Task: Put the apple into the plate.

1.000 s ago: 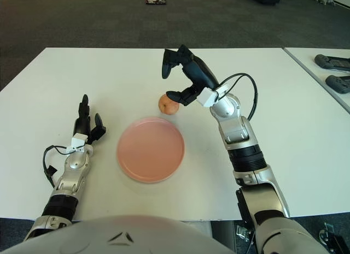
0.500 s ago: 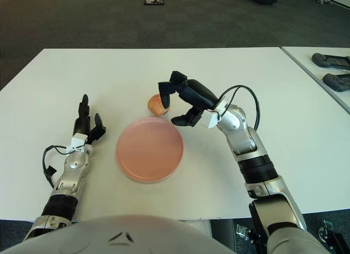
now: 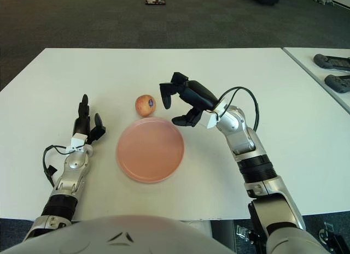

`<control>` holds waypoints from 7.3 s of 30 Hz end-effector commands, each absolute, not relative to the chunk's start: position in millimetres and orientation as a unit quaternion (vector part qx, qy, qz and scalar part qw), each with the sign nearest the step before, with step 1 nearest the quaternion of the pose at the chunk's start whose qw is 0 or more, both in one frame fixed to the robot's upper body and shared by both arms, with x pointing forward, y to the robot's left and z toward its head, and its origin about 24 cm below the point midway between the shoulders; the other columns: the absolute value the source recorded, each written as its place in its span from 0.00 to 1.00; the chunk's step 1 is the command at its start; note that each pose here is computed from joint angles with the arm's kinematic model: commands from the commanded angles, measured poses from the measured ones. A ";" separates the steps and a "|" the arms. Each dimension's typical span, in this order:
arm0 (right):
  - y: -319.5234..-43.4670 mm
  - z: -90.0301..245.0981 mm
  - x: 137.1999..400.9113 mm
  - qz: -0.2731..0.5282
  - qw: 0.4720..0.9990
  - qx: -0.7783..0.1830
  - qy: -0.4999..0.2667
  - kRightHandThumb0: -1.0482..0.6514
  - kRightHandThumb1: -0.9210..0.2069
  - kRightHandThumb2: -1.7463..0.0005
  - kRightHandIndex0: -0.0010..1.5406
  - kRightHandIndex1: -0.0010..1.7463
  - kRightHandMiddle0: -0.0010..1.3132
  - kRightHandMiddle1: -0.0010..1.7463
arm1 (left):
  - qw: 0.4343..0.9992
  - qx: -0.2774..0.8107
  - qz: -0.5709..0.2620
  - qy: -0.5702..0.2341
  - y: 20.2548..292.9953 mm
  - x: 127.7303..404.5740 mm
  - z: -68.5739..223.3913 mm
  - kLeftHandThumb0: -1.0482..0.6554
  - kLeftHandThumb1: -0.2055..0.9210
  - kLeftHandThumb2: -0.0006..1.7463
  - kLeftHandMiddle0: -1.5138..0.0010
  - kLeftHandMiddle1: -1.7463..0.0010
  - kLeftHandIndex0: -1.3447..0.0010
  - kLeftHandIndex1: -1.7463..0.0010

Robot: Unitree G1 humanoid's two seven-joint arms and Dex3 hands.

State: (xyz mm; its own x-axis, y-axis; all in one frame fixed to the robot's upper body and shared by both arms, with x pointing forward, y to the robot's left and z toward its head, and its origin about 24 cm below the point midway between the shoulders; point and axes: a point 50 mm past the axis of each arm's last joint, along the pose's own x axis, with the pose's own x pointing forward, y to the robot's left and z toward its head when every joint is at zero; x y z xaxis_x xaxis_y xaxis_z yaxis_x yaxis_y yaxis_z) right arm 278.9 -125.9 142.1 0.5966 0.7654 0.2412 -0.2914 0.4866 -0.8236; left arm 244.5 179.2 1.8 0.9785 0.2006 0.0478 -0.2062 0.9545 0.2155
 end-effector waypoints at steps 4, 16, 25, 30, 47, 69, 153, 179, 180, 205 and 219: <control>-125.3 160.7 292.4 0.282 0.813 -0.390 -0.329 0.62 0.76 0.10 0.53 0.93 0.45 1.00 | 0.988 0.115 0.104 -0.017 182.0 247.7 4.5 0.07 1.00 0.57 1.00 1.00 1.00 1.00; -122.6 177.7 312.2 0.123 0.884 -0.267 -0.362 0.62 0.70 0.15 0.53 0.90 0.40 1.00 | 0.988 0.117 0.104 -0.017 182.5 247.4 3.5 0.08 1.00 0.58 1.00 1.00 1.00 1.00; -116.6 181.7 319.1 0.094 0.885 -0.273 -0.366 0.61 0.65 0.18 0.48 0.94 0.37 1.00 | 0.987 0.119 0.105 -0.016 182.9 247.5 3.1 0.08 1.00 0.58 1.00 1.00 1.00 1.00; -113.1 181.8 322.6 0.095 0.885 -0.285 -0.357 0.61 0.64 0.17 0.46 0.99 0.37 0.99 | 0.987 0.120 0.105 -0.016 182.9 247.3 2.8 0.08 1.00 0.58 1.00 1.00 1.00 1.00; -97.9 184.3 337.4 0.119 0.871 -0.344 -0.330 0.44 0.01 0.72 0.14 0.74 0.16 0.99 | 0.986 0.124 0.109 -0.019 181.9 246.1 2.5 0.08 1.00 0.58 1.00 1.00 1.00 1.00; -82.6 143.4 380.7 0.206 0.833 -0.452 -0.244 0.19 0.00 0.81 0.02 0.15 0.00 0.18 | 0.985 0.126 0.114 -0.021 178.6 244.0 1.0 0.08 1.00 0.57 1.00 1.00 1.00 1.00; -88.5 58.4 374.5 0.267 0.719 -0.634 -0.099 0.16 0.00 0.80 0.07 0.02 0.00 0.19 | 0.984 0.126 0.124 -0.028 178.0 245.6 0.8 0.09 1.00 0.57 1.00 1.00 1.00 1.00; -83.4 52.0 370.5 0.290 0.697 -0.649 -0.100 0.17 0.00 0.80 0.08 0.01 0.00 0.19 | 0.984 0.125 0.124 -0.030 173.8 248.0 1.3 0.08 1.00 0.57 1.00 1.00 1.00 1.00; -83.2 51.8 370.4 0.290 0.696 -0.649 -0.100 0.17 0.00 0.80 0.08 0.01 0.00 0.19 | 0.984 0.125 0.124 -0.031 173.6 248.0 1.3 0.08 1.00 0.57 1.00 1.00 1.00 1.00; -81.4 42.9 364.6 0.316 0.665 -0.669 -0.104 0.18 0.00 0.79 0.09 0.01 0.00 0.18 | 0.983 0.118 0.134 -0.033 170.8 247.1 1.5 0.10 1.00 0.57 0.99 1.00 0.99 0.99; -81.6 39.4 362.5 0.326 0.644 -0.684 -0.108 0.19 0.00 0.79 0.09 0.02 0.00 0.21 | 0.983 0.121 0.131 -0.029 169.7 247.6 1.3 0.09 1.00 0.57 1.00 1.00 0.99 0.98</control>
